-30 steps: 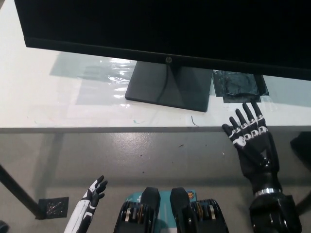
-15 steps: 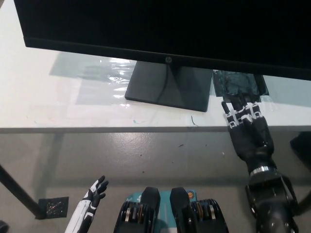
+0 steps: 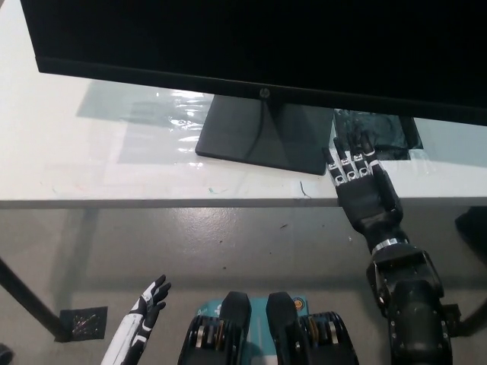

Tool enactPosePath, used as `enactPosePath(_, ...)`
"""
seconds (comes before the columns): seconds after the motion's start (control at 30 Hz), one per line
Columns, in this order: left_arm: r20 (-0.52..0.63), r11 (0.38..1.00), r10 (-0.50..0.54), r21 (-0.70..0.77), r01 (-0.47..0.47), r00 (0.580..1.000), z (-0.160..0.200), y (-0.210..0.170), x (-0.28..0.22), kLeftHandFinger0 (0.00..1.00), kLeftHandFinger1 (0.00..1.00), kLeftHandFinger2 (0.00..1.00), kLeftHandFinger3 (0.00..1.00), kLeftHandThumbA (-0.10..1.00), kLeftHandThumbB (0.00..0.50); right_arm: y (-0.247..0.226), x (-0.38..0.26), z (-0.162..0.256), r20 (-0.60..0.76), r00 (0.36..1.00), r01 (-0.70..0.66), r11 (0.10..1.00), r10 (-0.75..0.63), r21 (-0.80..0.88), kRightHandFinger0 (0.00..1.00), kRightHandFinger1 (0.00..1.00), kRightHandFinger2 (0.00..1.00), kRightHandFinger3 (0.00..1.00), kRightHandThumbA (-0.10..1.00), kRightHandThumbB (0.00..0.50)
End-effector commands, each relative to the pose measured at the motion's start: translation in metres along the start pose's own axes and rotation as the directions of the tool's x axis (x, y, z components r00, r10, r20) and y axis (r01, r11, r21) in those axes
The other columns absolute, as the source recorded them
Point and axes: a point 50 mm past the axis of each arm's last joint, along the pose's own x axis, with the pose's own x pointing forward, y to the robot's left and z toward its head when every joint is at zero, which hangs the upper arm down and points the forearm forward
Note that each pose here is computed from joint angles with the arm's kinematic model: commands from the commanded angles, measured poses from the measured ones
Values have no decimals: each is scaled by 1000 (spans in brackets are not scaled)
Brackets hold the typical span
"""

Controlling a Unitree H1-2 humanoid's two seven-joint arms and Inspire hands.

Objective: The monitor is being placed at the center of the desk and the robot uses its right hand to grab on the right side of the monitor and tilt the angle of the montior sideways.

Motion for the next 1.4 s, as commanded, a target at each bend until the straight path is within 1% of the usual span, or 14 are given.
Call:
enactPosePath(0.0, 69, 1000, 9, 13, -10, 998, 9, 6, 6, 1000, 1000, 1000, 1000, 1000, 334, 26, 19, 3, -7, 992, -128, 992, 128, 12, 1000, 1000, 1000, 1000, 1000, 404)
enactPosePath(0.17, 62, 1000, 10, 8, -10, 998, 7, 4, 3, 1000, 1000, 1000, 1000, 1000, 344, 27, 29, 12, 1, 991, -131, 991, 131, 8, 1000, 1000, 1000, 1000, 1000, 414)
enactPosePath(0.27, 47, 1000, 9, 14, -9, 999, 5, 0, -6, 1000, 1000, 1000, 1000, 1000, 340, 22, 30, 15, 7, 995, -101, 995, 100, 7, 1000, 1000, 1000, 1000, 1000, 409)
enactPosePath(0.33, 47, 1000, 7, 13, -7, 999, 5, 0, -6, 1000, 1000, 1000, 1000, 1000, 352, 23, 33, 16, 15, 995, -101, 995, 101, 2, 1000, 1000, 1000, 1000, 1000, 401)
enactPosePath(0.43, 39, 1000, 6, 11, -6, 999, 3, -1, -9, 1000, 1000, 1000, 1000, 1000, 350, 25, 37, 20, 24, 996, -88, 996, 88, 5, 1000, 1000, 1000, 1000, 1000, 410)
enactPosePath(0.63, 37, 1000, 7, 9, -8, 999, 2, -1, -9, 1000, 1000, 1000, 1000, 1000, 352, 29, 40, 22, 33, 996, -85, 996, 84, 5, 1000, 1000, 1000, 1000, 1000, 407)
enactPosePath(0.67, 39, 1000, 7, 11, -7, 999, 3, 0, -8, 1000, 1000, 1000, 1000, 1000, 353, 38, 46, 27, 38, 995, -96, 995, 96, -8, 1000, 1000, 1000, 1000, 1000, 407)
enactPosePath(0.83, 40, 1000, 4, 11, -5, 999, 3, 0, -8, 1000, 1000, 1000, 1000, 1000, 351, 40, 51, 29, 30, 993, -114, 993, 114, -16, 1000, 1000, 1000, 1000, 1000, 411)
enactPosePath(0.93, 39, 1000, 3, 11, -3, 999, 3, -2, -8, 1000, 1000, 1000, 1000, 1000, 353, 38, 54, 30, 32, 994, -100, 995, 100, -20, 1000, 1000, 1000, 1000, 1000, 404)
enactPosePath(1.07, 38, 1000, 5, 9, -5, 999, 3, -2, -9, 1000, 1000, 1000, 1000, 1000, 350, 38, 57, 30, 35, 995, -92, 995, 93, -24, 1000, 1000, 1000, 1000, 1000, 415)
enactPosePath(1.37, 38, 1000, 4, 15, -4, 999, 3, -2, -8, 1000, 1000, 1000, 1000, 1000, 355, 40, 67, 31, 40, 996, -80, 996, 81, -33, 1000, 1000, 1000, 1000, 1000, 422)
